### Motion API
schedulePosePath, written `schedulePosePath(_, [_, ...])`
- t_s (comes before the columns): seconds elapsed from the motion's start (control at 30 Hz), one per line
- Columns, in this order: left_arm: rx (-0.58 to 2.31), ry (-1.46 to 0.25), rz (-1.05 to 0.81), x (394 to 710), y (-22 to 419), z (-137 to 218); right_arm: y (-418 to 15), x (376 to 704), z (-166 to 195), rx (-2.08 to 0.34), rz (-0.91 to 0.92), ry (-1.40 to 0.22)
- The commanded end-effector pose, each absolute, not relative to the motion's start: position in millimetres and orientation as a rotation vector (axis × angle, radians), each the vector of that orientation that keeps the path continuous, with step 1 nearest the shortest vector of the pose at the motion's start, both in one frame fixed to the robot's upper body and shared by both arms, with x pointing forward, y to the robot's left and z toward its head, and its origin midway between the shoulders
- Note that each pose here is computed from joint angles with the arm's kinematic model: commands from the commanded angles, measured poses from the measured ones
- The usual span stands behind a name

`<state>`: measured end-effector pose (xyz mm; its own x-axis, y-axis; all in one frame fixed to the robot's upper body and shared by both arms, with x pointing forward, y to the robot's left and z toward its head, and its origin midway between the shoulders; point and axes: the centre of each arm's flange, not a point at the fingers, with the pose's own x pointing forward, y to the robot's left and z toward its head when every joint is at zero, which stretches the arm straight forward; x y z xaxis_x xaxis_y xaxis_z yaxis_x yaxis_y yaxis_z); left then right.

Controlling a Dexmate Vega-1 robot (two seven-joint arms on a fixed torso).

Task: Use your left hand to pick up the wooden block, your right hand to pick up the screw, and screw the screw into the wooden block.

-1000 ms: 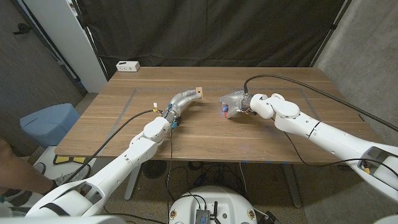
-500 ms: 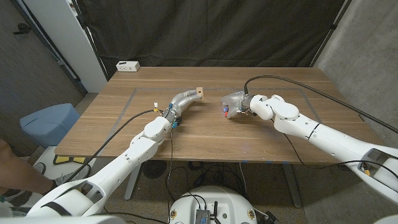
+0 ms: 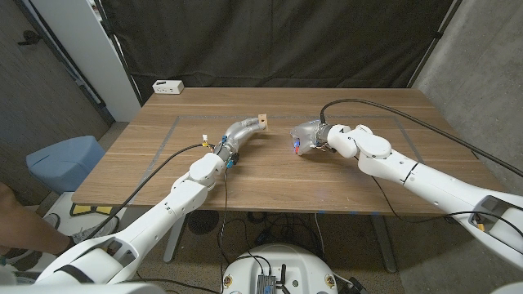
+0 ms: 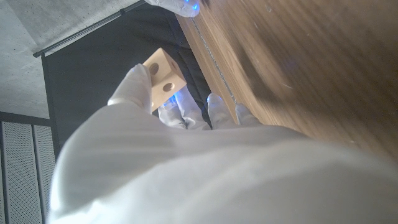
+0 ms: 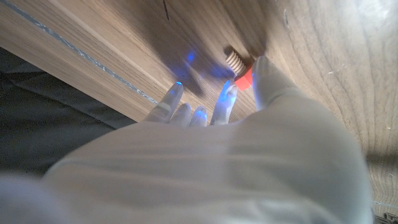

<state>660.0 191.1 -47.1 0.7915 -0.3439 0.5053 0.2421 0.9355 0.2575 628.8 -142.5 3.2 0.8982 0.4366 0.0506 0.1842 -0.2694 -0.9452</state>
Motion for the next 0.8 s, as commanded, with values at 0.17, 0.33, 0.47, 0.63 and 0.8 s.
schedulePosePath(0.17, [0.181,-0.577,-0.319,659.6,191.0,-48.0,-138.5,627.8,5.1,-1.834,0.273,-0.414])
schedulePosePath(0.33, [0.18,-0.577,-0.323,659.5,191.1,-49.2,-138.3,628.1,5.0,-1.831,0.271,-0.403])
schedulePosePath(0.47, [0.18,-0.576,-0.321,659.3,191.4,-49.5,-138.6,628.4,4.7,-1.829,0.268,-0.397])
schedulePosePath(0.63, [0.18,-0.576,-0.318,659.6,191.8,-49.2,-138.7,629.1,4.5,-1.823,0.267,-0.396])
schedulePosePath(0.8, [0.18,-0.573,-0.319,660.1,191.8,-49.1,-139.8,629.9,3.9,-1.821,0.264,-0.4])
